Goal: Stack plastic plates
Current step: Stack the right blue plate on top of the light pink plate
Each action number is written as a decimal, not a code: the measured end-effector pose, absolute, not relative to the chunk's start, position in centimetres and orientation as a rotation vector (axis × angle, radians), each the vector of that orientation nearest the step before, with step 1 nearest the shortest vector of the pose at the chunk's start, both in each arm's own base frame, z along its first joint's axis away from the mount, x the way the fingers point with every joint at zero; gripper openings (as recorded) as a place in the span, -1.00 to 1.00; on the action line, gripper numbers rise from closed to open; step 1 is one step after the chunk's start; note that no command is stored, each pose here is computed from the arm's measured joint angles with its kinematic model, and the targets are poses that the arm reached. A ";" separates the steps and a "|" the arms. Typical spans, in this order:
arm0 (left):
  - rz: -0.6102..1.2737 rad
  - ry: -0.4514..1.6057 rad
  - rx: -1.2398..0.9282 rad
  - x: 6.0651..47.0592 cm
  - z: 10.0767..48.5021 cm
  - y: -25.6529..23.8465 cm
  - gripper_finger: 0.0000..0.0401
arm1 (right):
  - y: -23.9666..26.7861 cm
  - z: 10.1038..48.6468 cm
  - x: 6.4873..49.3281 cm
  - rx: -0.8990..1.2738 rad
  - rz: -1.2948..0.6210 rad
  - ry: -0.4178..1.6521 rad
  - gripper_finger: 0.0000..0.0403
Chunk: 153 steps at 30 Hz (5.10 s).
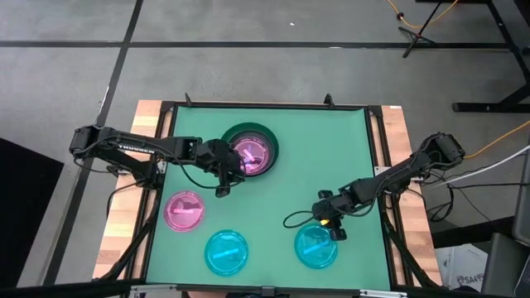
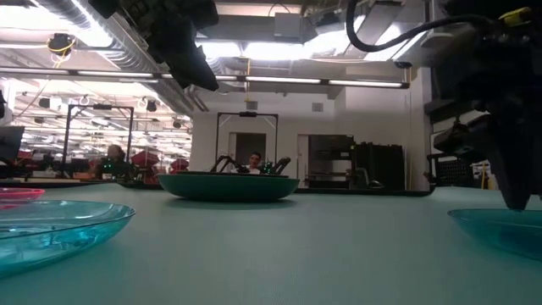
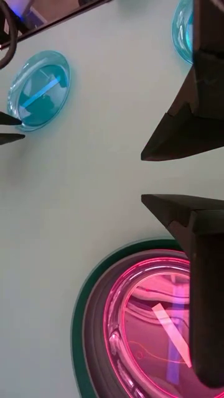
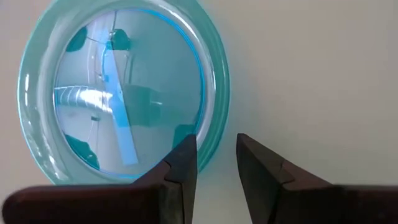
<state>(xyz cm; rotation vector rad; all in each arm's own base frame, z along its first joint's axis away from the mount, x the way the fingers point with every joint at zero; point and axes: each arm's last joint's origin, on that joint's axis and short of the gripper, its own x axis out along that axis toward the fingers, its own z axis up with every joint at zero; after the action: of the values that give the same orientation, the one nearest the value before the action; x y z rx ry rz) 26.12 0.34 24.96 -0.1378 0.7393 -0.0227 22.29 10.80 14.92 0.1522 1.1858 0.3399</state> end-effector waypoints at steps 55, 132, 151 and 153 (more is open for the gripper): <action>-0.024 0.725 -0.137 26.2 25.1 0.4 -0.55 | 11.3 13.1 23.4 0.138 0.332 1.174 -0.99; -0.038 0.669 -0.110 21.6 28.7 0.2 -0.55 | -9.7 29.5 34.2 -0.224 -0.041 0.516 -1.00; -0.037 0.663 -0.109 21.6 28.7 0.2 -0.55 | -13.0 25.0 36.8 -0.141 -0.080 0.524 -1.00; -0.037 0.664 -0.109 21.6 28.7 0.2 -0.55 | -13.2 24.5 37.3 -0.132 -0.086 0.509 -1.00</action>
<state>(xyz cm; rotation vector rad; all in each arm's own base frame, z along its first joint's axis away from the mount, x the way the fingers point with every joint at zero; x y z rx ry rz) 21.62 0.24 28.69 -0.1092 0.6637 -0.0367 37.30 -13.21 24.47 -0.1320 0.5087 -0.0862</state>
